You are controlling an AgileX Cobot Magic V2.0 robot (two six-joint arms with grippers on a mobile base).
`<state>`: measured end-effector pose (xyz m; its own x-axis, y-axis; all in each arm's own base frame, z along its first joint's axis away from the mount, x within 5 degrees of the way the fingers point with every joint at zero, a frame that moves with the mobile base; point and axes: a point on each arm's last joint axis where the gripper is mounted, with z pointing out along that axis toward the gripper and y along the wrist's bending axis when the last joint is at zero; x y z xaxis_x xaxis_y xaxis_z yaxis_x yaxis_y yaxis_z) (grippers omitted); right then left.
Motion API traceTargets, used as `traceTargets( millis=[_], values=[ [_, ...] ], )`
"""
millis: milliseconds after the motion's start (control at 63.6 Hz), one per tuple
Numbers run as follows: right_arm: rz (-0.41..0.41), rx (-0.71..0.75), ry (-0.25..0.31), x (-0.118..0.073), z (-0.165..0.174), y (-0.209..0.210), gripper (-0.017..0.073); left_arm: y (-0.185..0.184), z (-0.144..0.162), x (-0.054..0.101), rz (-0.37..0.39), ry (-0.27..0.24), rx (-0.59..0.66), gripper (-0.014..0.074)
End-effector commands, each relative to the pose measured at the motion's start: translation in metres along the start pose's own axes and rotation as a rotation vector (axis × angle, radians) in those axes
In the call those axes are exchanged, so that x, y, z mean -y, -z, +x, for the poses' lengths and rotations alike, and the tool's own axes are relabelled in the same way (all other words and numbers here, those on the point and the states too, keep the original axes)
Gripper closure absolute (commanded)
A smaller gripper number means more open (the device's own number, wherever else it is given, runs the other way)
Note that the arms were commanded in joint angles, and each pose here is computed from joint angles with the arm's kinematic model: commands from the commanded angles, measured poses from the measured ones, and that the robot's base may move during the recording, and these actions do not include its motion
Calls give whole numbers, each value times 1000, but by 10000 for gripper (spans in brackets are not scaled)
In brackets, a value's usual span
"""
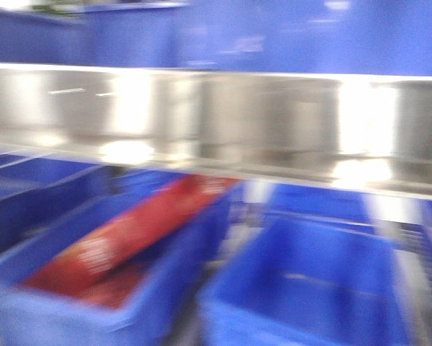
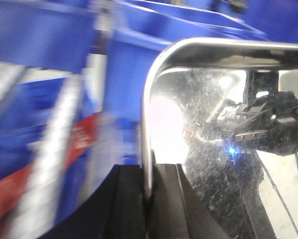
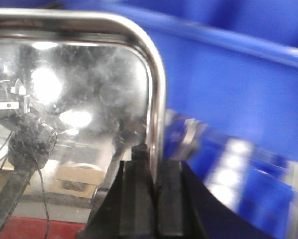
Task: Stack silver trays without gaps
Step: 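Carry the tray with both grippers while the base turns away from the shelf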
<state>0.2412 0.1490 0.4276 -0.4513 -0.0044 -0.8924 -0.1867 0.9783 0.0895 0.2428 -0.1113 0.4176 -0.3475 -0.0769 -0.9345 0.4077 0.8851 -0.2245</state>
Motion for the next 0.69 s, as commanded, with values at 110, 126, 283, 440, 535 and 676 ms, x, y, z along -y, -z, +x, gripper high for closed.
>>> traceTargets(
  millis=[110, 126, 283, 440, 535, 676],
  values=[
    [-60, 69, 9, -6, -8, 4, 619, 6, -9, 4, 19, 24, 55, 611],
    [-60, 69, 9, -6, -8, 4, 619, 6, -9, 4, 19, 24, 55, 611],
    [-60, 69, 9, -6, -8, 4, 619, 6, -9, 4, 19, 24, 55, 611],
    [-60, 69, 9, -6, -8, 4, 619, 6, -9, 4, 19, 24, 55, 611],
    [-60, 69, 9, -6, -8, 4, 619, 6, -9, 4, 19, 24, 55, 611],
    [-60, 69, 9, -6, -8, 4, 619, 6, -9, 4, 19, 24, 55, 611]
  ],
)
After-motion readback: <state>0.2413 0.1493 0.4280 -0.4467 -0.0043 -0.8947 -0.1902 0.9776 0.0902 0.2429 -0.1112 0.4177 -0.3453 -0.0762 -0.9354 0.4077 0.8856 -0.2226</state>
